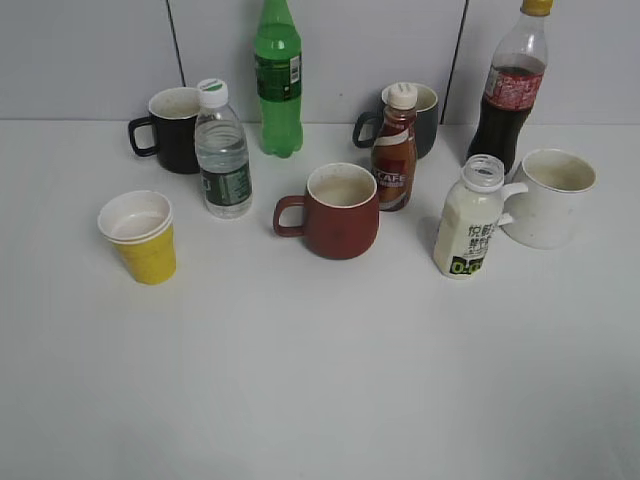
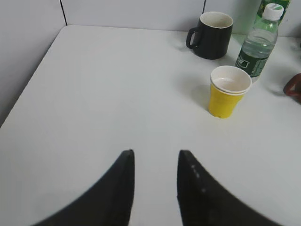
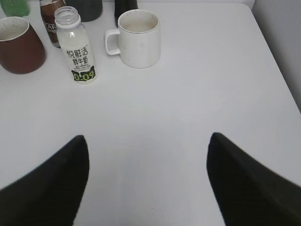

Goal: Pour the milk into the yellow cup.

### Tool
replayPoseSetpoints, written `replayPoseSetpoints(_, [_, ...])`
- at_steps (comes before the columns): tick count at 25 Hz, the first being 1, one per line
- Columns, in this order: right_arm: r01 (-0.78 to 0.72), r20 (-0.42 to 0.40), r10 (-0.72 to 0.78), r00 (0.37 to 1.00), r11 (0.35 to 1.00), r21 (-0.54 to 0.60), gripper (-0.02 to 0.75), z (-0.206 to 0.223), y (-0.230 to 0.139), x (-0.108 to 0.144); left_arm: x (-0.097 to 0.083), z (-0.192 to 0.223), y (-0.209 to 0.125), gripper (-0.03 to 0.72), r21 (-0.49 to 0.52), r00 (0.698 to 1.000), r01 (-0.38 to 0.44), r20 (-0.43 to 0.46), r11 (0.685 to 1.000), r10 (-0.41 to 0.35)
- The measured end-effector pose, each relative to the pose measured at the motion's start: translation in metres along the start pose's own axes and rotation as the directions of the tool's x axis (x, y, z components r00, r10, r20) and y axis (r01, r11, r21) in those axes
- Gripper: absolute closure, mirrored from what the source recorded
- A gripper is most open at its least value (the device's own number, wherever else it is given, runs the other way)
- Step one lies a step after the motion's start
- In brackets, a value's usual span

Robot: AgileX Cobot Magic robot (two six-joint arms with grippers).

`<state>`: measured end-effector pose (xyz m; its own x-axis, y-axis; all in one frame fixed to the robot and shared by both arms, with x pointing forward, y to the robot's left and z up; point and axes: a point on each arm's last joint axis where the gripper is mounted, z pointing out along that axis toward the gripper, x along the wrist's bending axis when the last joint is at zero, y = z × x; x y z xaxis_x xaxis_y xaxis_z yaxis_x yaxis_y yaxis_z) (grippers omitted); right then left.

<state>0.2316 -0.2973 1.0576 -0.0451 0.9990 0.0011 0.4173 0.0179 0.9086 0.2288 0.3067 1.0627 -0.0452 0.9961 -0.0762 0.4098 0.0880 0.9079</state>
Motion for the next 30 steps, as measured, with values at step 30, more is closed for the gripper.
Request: replayPoseSetpoints(30, [0.000, 0.000, 0.000, 1.000, 1.000, 0.000, 0.153, 0.0000, 0.0000, 0.0000, 0.0000, 0.0000, 0.0000, 0.447, 0.000, 1.000, 0.000, 0.000, 1.000, 0.000])
